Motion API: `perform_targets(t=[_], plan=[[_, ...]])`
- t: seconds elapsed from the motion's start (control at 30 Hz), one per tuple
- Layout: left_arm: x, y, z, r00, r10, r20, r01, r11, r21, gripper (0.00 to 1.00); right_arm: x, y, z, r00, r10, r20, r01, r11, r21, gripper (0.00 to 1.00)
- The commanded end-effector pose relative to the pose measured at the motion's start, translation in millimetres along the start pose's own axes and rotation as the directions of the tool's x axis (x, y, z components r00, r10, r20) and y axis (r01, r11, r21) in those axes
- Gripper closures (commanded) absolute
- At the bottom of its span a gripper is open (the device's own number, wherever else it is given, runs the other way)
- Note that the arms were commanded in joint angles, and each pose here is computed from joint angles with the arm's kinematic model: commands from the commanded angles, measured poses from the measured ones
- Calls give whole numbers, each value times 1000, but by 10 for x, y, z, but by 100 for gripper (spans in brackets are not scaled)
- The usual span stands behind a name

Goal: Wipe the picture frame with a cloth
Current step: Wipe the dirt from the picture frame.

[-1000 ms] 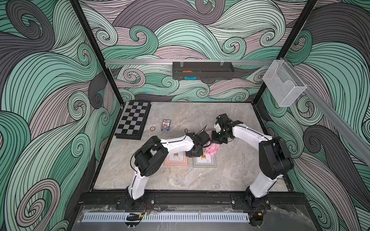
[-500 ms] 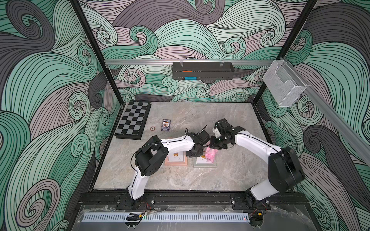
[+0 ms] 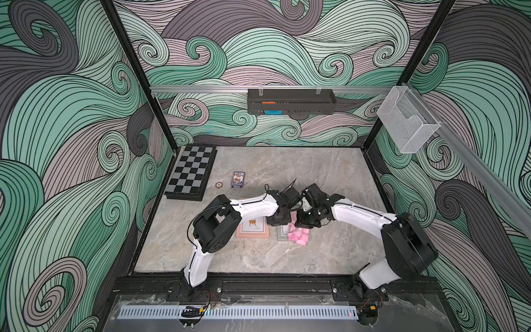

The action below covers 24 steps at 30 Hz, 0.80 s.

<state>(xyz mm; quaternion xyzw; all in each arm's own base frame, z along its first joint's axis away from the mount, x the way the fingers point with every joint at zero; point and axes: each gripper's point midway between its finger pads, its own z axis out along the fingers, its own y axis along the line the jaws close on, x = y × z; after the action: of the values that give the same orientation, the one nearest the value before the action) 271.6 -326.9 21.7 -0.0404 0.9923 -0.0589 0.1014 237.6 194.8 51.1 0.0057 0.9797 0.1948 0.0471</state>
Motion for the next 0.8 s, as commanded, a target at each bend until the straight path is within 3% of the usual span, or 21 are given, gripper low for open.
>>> perform_targets(t=[0.0,0.1,0.2,0.27,0.43,0.63,0.77], plan=[[182,226,251,996,-18,-82,10,995,-100,81,-444,-26,-99,993,-10,121,4,999,49,100],[197,250,243,996,-26,-83,18,995,-102,80,-888,71,15,992,-33,120,28,999,42,100],[206,285,226,996,-36,-76,28,994,-103,81,-996,210,188,997,-41,67,41,999,-9,100],[204,294,227,997,-37,-72,30,994,-104,80,-841,219,260,999,-35,30,35,999,-13,100],[142,232,250,997,-33,-66,27,995,-92,80,-56,57,300,999,9,-52,-9,1000,-9,100],[-71,232,287,998,-42,-48,38,994,-100,80,272,-184,-255,998,16,62,-19,999,47,100],[-235,205,274,998,-53,-42,49,995,-89,80,578,-178,-313,999,37,-5,-37,999,8,100]])
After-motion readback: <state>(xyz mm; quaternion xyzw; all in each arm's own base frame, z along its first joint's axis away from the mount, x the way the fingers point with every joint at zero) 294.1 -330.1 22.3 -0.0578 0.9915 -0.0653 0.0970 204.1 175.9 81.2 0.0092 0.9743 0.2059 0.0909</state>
